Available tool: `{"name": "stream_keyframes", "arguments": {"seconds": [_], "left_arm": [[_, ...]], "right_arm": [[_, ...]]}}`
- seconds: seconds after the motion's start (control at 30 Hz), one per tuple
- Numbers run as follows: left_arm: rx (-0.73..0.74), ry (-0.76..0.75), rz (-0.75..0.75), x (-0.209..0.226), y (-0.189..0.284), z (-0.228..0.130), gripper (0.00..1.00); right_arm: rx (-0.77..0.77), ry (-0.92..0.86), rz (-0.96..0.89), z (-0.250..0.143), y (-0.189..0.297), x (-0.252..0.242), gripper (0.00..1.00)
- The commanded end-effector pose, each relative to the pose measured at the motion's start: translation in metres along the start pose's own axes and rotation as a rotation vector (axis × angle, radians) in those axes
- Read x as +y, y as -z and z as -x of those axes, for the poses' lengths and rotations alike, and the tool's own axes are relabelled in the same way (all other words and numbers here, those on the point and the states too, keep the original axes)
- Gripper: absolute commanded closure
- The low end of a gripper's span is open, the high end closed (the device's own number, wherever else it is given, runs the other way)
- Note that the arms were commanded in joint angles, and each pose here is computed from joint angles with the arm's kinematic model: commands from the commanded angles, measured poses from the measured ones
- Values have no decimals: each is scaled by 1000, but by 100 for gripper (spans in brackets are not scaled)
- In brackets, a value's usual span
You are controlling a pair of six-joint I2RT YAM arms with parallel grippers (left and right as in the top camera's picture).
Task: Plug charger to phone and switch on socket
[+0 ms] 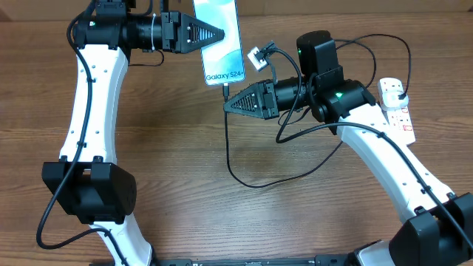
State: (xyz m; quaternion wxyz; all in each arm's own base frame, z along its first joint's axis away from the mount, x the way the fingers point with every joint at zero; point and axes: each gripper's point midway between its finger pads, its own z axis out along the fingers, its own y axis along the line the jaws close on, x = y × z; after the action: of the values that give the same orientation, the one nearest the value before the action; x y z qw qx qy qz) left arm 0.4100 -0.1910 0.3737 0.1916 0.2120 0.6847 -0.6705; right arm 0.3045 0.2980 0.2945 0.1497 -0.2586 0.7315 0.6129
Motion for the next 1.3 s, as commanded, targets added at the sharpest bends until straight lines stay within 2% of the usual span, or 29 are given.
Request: {"name": "stream_keyframes", "arguments": {"seconds": [0.0,1.0,1.03,1.13,1.27], "left_arm": [[15,-24,-54,-18,-3,-1,96],[25,-17,-60,-19,-8,-4,96],[22,-23,-53,-17,-7,-3,96],[-2,-18,51,1,-3,1,96],[-45,103,268,39,9,1,96]], "right_arm": [[-27,4,-14,8,9,-4,96],[-87,19,1,29,15,2,96],[-96,-5,-31,29,15,-4,87],[-132,-95,-172,28,18,-32,74],[-137,-208,-332,14,24,-63,51]]}}
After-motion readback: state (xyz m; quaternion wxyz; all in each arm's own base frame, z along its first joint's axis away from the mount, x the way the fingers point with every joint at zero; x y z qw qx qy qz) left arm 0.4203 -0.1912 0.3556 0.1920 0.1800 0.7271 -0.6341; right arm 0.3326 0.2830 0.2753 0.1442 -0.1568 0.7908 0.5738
